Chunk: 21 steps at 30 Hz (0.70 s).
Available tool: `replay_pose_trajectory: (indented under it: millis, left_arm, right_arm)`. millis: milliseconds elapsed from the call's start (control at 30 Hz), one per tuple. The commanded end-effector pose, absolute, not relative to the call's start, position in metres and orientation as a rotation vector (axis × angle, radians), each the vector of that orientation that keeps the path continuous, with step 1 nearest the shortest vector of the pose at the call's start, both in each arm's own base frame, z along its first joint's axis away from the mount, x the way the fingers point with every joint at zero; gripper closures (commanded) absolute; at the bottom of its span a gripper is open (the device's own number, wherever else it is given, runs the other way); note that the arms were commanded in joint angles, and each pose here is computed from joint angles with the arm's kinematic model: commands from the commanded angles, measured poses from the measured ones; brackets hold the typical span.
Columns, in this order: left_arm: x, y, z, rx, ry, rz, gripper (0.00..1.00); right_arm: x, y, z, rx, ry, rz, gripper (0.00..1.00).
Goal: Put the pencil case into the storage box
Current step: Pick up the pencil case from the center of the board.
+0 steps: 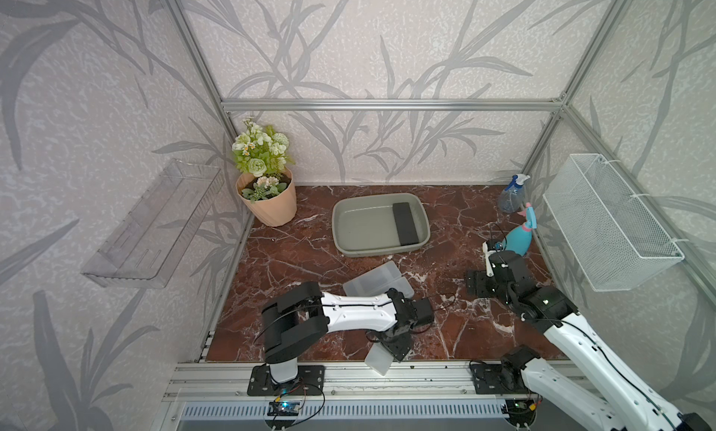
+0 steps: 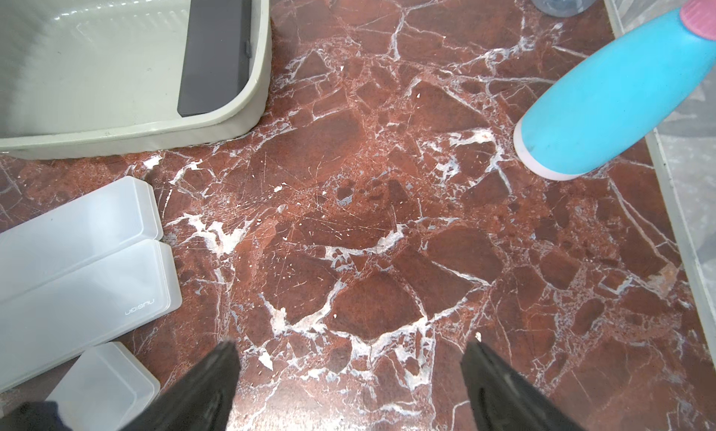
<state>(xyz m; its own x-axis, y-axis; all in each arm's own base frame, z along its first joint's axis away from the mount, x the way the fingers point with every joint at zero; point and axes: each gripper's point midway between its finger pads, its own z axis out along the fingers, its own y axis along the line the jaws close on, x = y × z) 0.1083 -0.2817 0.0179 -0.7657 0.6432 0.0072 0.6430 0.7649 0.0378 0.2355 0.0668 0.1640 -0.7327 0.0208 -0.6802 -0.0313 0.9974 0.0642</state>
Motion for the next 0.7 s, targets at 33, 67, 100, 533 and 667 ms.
replay_pose_trajectory:
  millis: [33,67,100,533,667]
  left_arm:
    - [0.123,-0.291,0.019,1.062,2.927,0.062,0.09]
    - [0.121,-0.292,0.016,1.069,2.935,0.053,0.09]
    - [0.119,-0.293,0.012,1.075,2.943,0.045,0.11]
    - [0.164,-0.322,0.124,0.951,2.830,-0.022,0.40]
    - [0.231,-0.308,0.178,0.729,2.763,0.066,0.39]
  right_arm:
    - [0.236,0.066,0.164,-0.012,2.383,0.090,0.05]
    - [0.236,0.066,0.164,-0.011,2.382,0.090,0.05]
    - [0.236,0.065,0.164,-0.010,2.381,0.090,0.06]
    - [0.237,0.068,0.163,-0.016,2.382,0.101,0.05]
    - [0.237,0.068,0.163,-0.012,2.384,0.102,0.05]
